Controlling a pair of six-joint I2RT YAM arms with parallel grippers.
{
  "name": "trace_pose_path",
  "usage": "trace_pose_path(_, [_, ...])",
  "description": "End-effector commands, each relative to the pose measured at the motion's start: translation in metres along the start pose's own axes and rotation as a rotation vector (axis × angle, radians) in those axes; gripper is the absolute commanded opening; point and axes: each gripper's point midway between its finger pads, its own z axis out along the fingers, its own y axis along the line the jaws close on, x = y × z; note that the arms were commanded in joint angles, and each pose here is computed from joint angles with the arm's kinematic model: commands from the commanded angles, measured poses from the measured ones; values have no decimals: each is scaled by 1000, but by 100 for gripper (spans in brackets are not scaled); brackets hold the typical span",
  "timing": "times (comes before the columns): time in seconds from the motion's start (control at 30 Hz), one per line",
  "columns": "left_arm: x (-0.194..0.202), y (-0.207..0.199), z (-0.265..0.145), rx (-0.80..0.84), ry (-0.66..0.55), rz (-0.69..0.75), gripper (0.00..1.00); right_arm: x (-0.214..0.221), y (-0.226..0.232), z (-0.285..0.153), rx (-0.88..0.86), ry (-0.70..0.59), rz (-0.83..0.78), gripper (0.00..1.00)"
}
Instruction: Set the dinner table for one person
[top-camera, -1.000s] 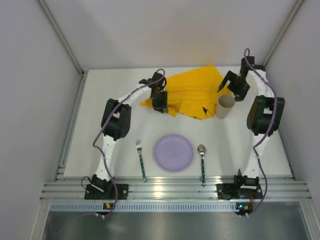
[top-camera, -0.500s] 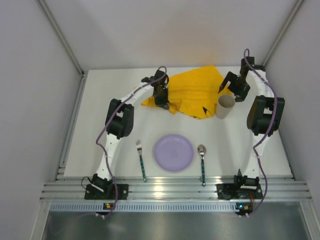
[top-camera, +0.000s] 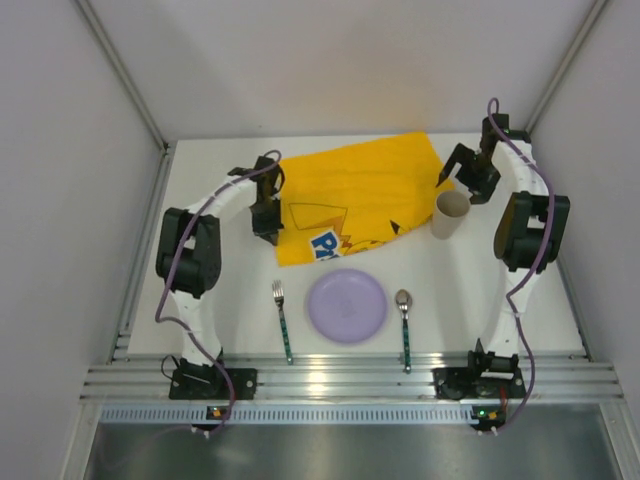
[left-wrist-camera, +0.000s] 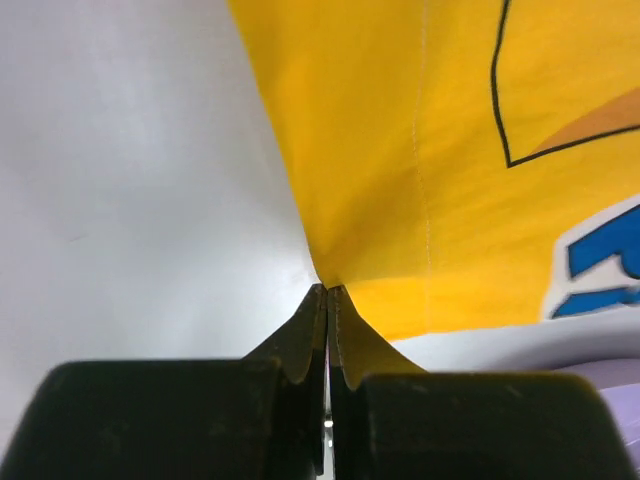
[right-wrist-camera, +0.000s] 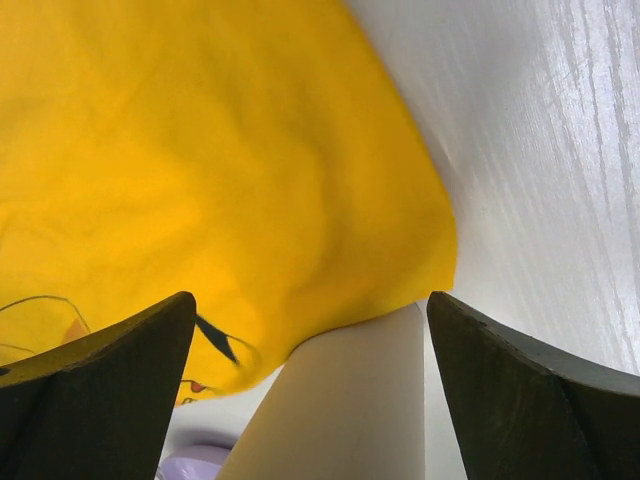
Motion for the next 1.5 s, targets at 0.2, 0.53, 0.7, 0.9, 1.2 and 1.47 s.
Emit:
trace_pose_path(0.2, [0, 105, -47, -205, -33, -107, 0, -10, 23, -20, -54, -58, -27, 100])
trace_pose_path(0.53, [-24, 108, -39, -219, -70, -215, 98, -9, 17, -78, -15, -166, -43, 100])
trace_pose_path(0.7, [-48, 103, -23, -166, -98, -280, 98, -8, 3, -107, 12, -223, -38, 100])
trace_pose_path(0.9, [-75, 109, -2, -128, -106, -332, 97, -4, -20, -118, 71, -240, -10, 100])
trace_pose_path(1.2, [-110, 121, 31, -132, -112, -325, 95, 31, -43, -117, 110, -216, -9, 77])
trace_pose_path(1.47, [-123, 132, 32, -153, -127, -319, 95, 52, -56, -101, 128, -176, -1, 33])
